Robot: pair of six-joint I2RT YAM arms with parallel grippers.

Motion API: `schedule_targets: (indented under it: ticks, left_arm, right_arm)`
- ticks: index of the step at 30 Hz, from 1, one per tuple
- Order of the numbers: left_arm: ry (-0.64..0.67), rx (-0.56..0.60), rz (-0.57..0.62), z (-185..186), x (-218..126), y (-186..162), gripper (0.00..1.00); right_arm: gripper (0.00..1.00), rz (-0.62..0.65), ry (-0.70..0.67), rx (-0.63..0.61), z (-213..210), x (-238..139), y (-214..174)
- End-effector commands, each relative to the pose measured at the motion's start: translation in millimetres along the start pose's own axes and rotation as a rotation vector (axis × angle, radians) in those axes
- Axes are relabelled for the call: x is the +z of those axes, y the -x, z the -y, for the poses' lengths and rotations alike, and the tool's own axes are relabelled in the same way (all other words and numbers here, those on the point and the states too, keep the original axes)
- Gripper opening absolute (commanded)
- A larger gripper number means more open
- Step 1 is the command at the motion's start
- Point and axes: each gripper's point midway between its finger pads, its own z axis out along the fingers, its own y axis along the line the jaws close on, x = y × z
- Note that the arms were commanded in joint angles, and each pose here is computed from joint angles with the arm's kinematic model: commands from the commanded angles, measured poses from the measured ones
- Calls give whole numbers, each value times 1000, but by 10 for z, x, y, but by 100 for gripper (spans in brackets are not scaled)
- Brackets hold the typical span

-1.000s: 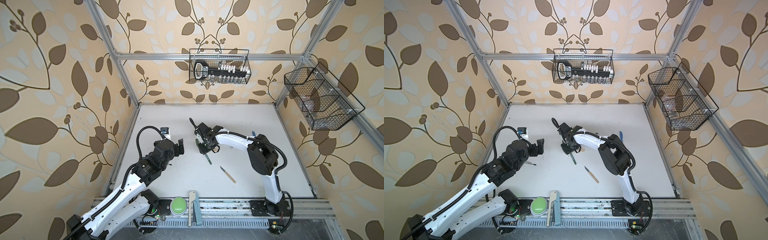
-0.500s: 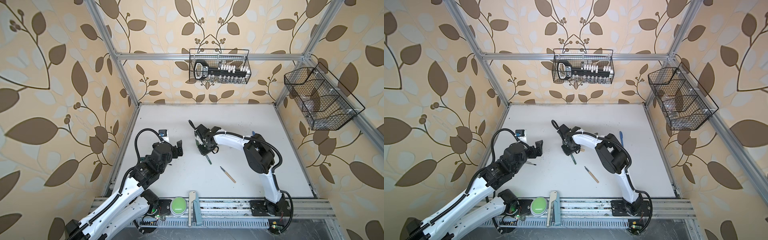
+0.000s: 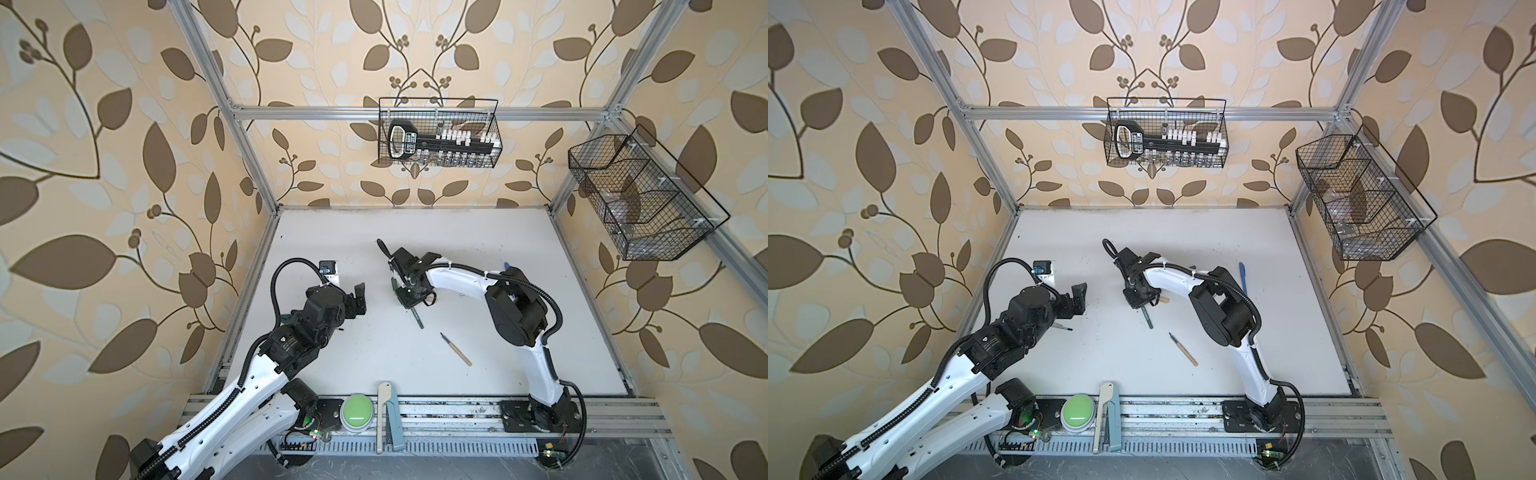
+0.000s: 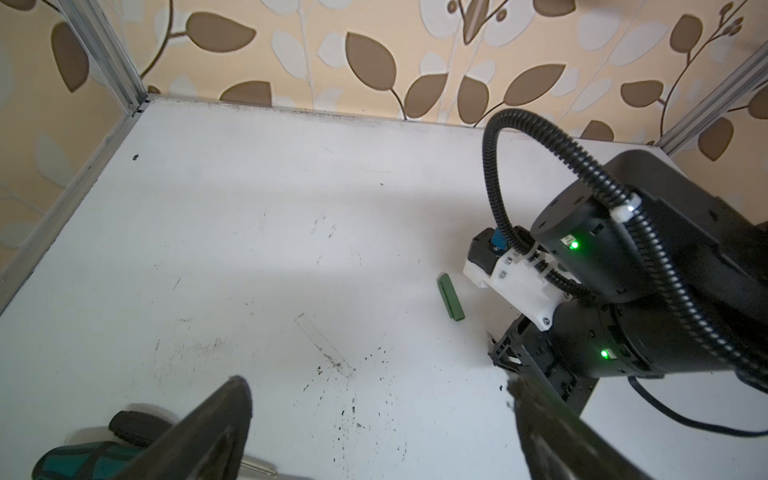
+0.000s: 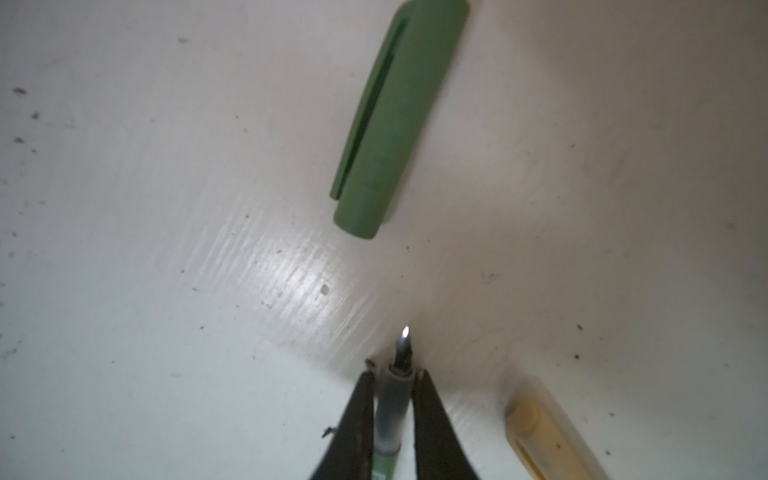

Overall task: Insert the pens into the pen caps
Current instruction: 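Lift the green fountain pen with the right gripper, then bring the pen to the left gripper while the left gripper closes on its barrel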

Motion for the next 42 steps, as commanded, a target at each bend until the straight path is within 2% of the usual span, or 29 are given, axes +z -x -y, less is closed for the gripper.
schedule_targets:
  ticks: [1,3,9,15,19,23,25,33,36,42]
  left_arm:
    - [-15,16,0,36,-3,30,99]
    - [-17,21,-17,43,14,-8,99]
    - [-68,14,-80,141,74,-164,99]
    - [-250,-8,-126,463,174,-370,99]
    - [-384,-65,-133,694,262,-511,99]
    - [-504,-112,-139,910,328,-600,99]
    - [-551,-127,-148,1003,365,-636,99]
    - [-673,-179,-186,1280,529,-746,99]
    - [-682,-183,-215,1333,595,-792,93]
    - [-698,-167,-253,1421,667,-814,73]
  right_arm:
    - [12,-62,34,-4,-36,194,-148]
    - [8,-51,41,-3,-47,188,-128]
    - [6,25,135,38,-74,11,8]
    - [0,259,317,93,-165,-464,262]
    - [0,422,416,150,-144,-796,382]
    - [0,526,552,232,-127,-990,389]
    - [0,556,611,266,-129,-1053,388]
    - [0,627,697,307,-171,-1176,363]
    - [0,650,719,311,-183,-1226,351]
    - [0,694,730,294,-179,-1353,337]
